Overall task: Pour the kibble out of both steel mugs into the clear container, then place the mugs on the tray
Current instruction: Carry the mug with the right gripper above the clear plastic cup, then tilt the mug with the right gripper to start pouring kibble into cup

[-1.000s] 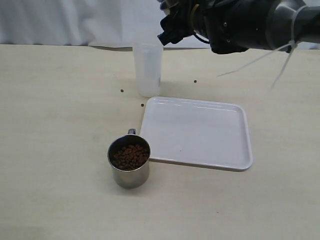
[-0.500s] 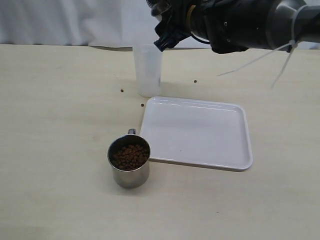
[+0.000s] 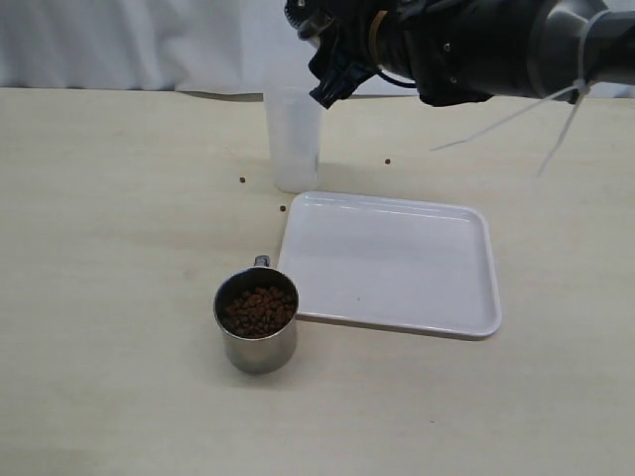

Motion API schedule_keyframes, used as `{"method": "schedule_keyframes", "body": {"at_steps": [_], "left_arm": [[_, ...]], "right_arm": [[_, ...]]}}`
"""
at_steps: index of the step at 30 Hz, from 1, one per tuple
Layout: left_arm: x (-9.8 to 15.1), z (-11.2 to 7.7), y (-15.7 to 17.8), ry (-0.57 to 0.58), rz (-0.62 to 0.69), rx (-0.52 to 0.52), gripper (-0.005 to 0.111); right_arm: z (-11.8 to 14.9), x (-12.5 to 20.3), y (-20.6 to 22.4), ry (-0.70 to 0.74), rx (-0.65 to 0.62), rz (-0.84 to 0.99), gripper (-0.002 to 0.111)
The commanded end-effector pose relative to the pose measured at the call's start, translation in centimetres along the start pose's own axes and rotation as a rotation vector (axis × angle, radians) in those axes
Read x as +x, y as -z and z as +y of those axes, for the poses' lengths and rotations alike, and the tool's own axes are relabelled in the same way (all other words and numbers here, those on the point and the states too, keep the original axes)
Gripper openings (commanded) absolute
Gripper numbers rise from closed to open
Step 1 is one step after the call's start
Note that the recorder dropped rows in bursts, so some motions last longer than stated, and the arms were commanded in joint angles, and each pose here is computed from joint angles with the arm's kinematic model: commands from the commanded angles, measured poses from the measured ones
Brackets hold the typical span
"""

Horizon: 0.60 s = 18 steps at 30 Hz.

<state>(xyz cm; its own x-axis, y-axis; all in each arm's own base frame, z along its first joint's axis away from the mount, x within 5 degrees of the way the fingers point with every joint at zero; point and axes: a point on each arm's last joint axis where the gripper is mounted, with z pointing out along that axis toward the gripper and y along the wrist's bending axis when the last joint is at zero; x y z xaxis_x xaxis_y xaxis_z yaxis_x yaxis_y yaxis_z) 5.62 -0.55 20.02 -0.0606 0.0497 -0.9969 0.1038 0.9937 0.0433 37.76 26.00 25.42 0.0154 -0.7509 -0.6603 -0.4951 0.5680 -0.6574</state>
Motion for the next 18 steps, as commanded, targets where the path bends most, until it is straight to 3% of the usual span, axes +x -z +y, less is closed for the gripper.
{"method": "schedule_keyframes", "body": {"at_steps": [1, 12, 18], "left_arm": [[0.0, -0.1, 0.0, 0.000, -0.009, 0.010, 0.000], [0.0, -0.1, 0.0, 0.000, -0.011, 0.010, 0.000], [0.0, -0.1, 0.0, 0.000, -0.011, 0.010, 0.000]], "right_arm": [[-0.5, -0.6, 0.2, 0.022, 0.010, -0.023, 0.005], [-0.3, -0.8, -0.9, 0.066, 0.010, -0.029, 0.005], [0.1, -0.6, -1.2, 0.185, 0.004, -0.021, 0.005]]}}
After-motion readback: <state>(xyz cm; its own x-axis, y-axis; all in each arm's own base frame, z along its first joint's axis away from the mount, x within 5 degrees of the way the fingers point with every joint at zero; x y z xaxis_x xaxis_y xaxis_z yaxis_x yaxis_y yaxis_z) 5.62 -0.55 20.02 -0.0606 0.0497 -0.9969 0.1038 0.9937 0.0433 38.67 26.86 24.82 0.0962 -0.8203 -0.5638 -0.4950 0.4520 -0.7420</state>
